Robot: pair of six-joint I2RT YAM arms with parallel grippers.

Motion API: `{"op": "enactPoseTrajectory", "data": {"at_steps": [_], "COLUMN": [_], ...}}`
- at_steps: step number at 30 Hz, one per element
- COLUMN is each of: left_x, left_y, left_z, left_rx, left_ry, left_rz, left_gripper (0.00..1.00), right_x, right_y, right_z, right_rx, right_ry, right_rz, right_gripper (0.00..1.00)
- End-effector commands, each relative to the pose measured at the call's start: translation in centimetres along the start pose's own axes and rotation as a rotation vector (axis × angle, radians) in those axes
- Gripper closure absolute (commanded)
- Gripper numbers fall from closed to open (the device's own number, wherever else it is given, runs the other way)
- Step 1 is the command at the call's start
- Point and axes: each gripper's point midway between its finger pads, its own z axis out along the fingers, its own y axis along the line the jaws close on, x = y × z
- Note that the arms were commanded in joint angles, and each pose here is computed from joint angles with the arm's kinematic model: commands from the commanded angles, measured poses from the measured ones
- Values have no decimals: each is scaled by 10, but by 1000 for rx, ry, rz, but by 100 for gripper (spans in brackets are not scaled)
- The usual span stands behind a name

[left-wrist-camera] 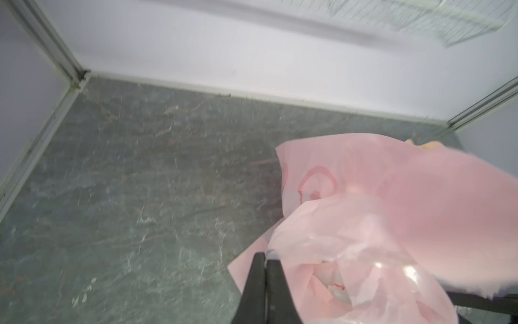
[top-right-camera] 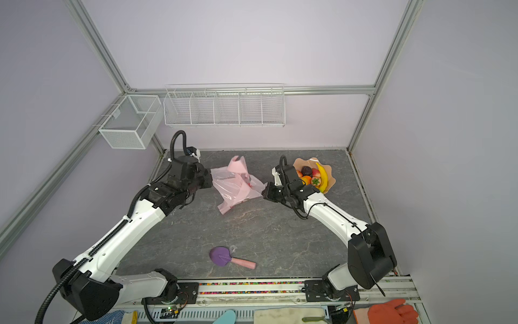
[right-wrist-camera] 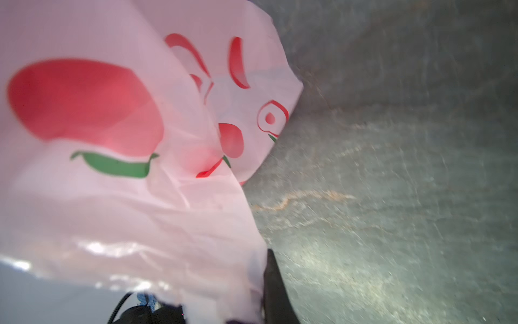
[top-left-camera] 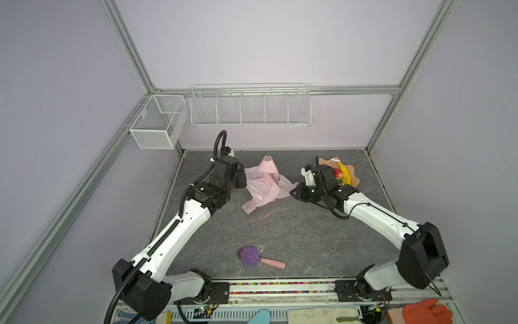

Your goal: Place the fruits into the plastic bag

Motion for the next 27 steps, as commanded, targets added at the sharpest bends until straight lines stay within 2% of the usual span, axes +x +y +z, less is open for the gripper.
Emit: {"op": "enactPoseTrajectory", "data": {"at_steps": [1, 3, 4, 6, 7, 8, 9, 10, 11, 12, 13, 14, 15, 16, 18, 20, 22, 27], "left_x": [-56, -124, -157, -219, -232, -226, -208, -171, -118, -78, -45, -31, -38, -58, -102, -135, -144, -135], "left_y": [-28, -61, -80, -115, -125, -126, -126, -119, -105, -91, -68, -45, -35, -30, -24, -13, -10, 1], "left_z": [-4, -16, -26, -73, -99, -113, -109, -84, -50, -25, -5, 3, 0, -9, -29, -50, -62, -65], "left_rx": [106, 185, 231, 300, 324, 338, 337, 305, 273, 260, 230, 200, 179, 146, 84, 11, -8, -55], "left_ry": [-125, -236, -286, -420, -443, -403, -343, -251, -161, -130, -80, -51, -71, -113, -167, -236, -270, -252], "left_rz": [-20, 13, 38, 86, 101, 89, 91, 90, 45, -3, -80, -143, -150, -105, -16, 14, 33, 74], "left_gripper": [100, 100, 100, 100, 100, 100, 100, 100, 100, 100, 100, 100, 100, 100, 100, 100, 100, 100], "right_x": [-44, -101, -135, -177, -185, -183, -173, -156, -129, -102, -69, -45, -34, -34, -50, -75, -85, -67], "right_y": [26, 73, 112, 178, 202, 211, 208, 187, 146, 108, 68, 41, 31, 31, 45, 53, 40, 3], "right_z": [-3, -18, -39, -94, -126, -144, -149, -133, -96, -66, -35, -17, -10, -9, -19, -35, -41, -34], "right_rx": [-70, -156, -219, -303, -328, -335, -343, -341, -292, -236, -180, -142, -127, -126, -116, -97, -82, -27], "right_ry": [-82, -136, -193, -318, -382, -414, -419, -392, -312, -223, -121, -48, -19, -18, -38, -74, -104, -90], "right_rz": [-42, -114, -183, -322, -375, -395, -380, -328, -239, -162, -92, -49, -33, -45, -109, -134, -84, 26], "right_gripper": [93, 93, 93, 93, 93, 93, 93, 93, 93, 93, 93, 93, 93, 93, 93, 93, 93, 93]}}
